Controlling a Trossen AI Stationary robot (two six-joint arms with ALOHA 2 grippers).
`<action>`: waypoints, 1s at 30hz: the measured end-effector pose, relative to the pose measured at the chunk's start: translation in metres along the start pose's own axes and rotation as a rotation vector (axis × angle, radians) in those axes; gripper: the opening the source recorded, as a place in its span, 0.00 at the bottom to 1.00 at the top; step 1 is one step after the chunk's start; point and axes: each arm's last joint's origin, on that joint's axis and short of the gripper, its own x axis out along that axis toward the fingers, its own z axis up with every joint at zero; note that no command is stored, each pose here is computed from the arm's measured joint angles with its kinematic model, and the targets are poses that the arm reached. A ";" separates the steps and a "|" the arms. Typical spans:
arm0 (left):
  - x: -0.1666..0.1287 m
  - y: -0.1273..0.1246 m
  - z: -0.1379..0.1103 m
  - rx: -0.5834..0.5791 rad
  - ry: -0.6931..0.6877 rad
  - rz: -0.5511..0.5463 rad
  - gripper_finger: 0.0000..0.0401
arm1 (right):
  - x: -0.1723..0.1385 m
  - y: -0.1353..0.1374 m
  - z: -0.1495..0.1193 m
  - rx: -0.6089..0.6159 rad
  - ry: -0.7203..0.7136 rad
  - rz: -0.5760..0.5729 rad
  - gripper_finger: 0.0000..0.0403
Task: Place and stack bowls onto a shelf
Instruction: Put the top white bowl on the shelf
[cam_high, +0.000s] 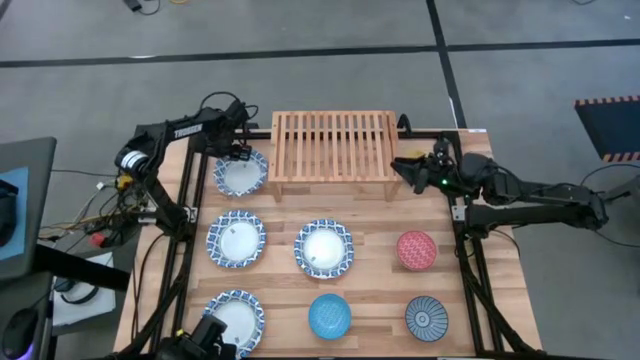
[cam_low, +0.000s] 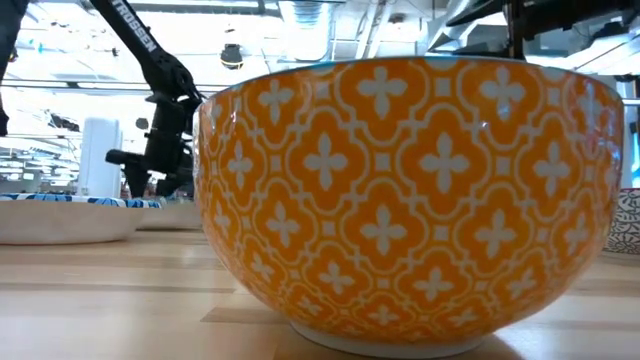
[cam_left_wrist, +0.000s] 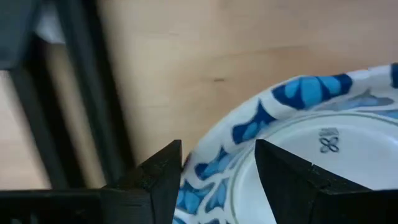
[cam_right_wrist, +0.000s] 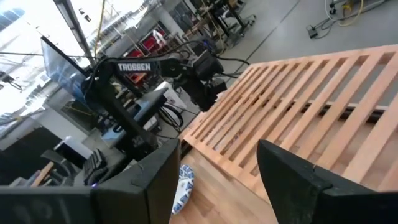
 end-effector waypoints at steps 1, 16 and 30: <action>0.001 0.000 0.000 0.000 0.012 -0.013 0.45 | 0.000 0.000 0.000 -0.001 0.002 -0.002 0.60; -0.003 0.004 -0.006 0.083 0.115 -0.040 0.02 | 0.001 -0.003 0.002 -0.015 -0.012 -0.022 0.60; -0.146 0.029 -0.010 0.152 -0.177 -0.008 0.03 | 0.000 -0.001 0.003 -0.008 -0.028 -0.002 0.60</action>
